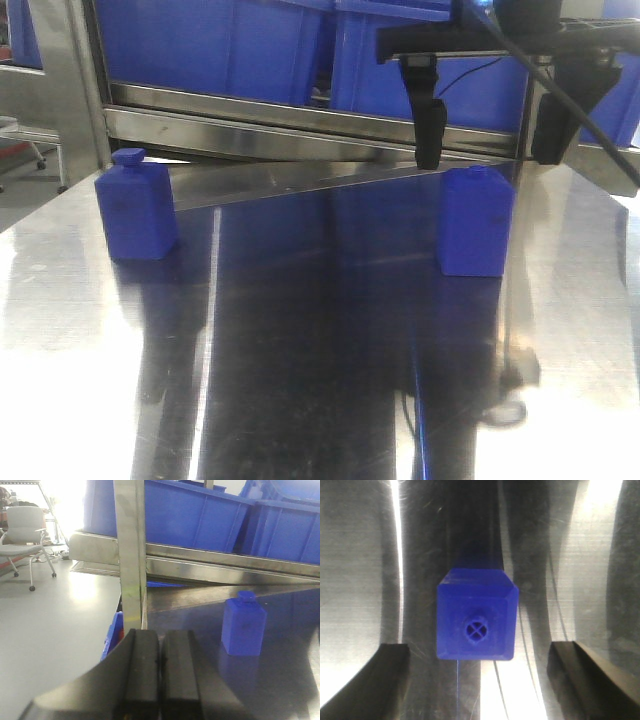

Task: Pick and sort blue part to right shelf
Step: 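Lower the open right gripper over the blue bottle nearer it, then close the right gripper around the blue bottle's body, then lift the blue bottle off the table with the right gripper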

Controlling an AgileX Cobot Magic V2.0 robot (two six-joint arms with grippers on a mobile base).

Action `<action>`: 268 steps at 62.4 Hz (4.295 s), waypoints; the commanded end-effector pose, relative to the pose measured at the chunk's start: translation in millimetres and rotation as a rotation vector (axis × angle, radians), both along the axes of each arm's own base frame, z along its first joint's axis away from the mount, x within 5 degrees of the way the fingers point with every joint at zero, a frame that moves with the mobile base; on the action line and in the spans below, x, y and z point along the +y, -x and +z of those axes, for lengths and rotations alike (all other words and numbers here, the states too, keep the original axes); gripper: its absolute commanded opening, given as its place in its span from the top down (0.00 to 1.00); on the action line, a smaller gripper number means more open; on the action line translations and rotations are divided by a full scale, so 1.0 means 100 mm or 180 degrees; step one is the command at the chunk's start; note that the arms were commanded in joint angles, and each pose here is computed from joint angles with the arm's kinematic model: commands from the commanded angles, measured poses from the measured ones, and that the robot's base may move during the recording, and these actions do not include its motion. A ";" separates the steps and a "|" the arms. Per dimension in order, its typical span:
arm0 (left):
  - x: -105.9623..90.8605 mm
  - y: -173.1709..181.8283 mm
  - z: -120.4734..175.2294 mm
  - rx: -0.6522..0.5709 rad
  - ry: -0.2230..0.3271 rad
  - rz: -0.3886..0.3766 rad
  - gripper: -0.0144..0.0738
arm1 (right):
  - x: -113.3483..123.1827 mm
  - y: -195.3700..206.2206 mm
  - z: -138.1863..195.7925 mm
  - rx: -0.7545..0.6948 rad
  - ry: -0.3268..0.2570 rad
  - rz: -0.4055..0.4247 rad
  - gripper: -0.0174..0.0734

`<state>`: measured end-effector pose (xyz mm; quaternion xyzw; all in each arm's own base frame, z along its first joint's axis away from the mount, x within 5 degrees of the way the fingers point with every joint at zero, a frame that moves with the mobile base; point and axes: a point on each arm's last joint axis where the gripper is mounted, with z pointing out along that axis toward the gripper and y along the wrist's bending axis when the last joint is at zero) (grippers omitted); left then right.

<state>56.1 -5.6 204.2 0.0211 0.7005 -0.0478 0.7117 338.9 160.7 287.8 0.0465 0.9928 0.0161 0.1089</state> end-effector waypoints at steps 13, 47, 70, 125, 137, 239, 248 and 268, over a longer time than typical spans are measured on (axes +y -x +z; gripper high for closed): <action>0.00 0.01 0.01 -0.0248 0.0054 -0.0010 0.70 | -0.01 -0.05 0.12 -0.0193 -0.0064 -0.0018 0.12; 0.00 0.01 0.01 -0.0248 0.0054 -0.0010 0.70 | -0.05 -0.18 0.00 -0.0192 -0.0171 -0.0207 0.12; 0.00 0.01 0.01 -0.0248 0.0054 -0.0010 0.70 | -0.03 -0.20 -0.01 -0.0259 -0.0205 -0.0194 0.12; 0.00 0.01 0.01 -0.0248 0.0054 -0.0010 0.70 | 0.05 -0.22 -0.13 -0.0179 -0.0154 -0.0080 0.12; 0.00 0.01 0.01 -0.0248 0.0054 -0.0010 0.70 | 0.05 -0.22 -0.13 -0.0179 -0.0154 -0.0084 0.12; 0.00 0.01 0.01 -0.0248 0.0054 -0.0010 0.70 | -1.30 0.90 0.45 -0.2206 -0.0132 0.0450 0.40; 0.00 0.01 0.01 -0.0248 0.0054 -0.0010 0.70 | -1.51 1.25 0.43 -0.2651 -0.0031 0.0188 0.40; 0.00 0.01 0.01 -0.0248 0.0054 -0.0010 0.70 | -1.57 1.98 0.46 -0.3334 0.0022 0.0090 0.40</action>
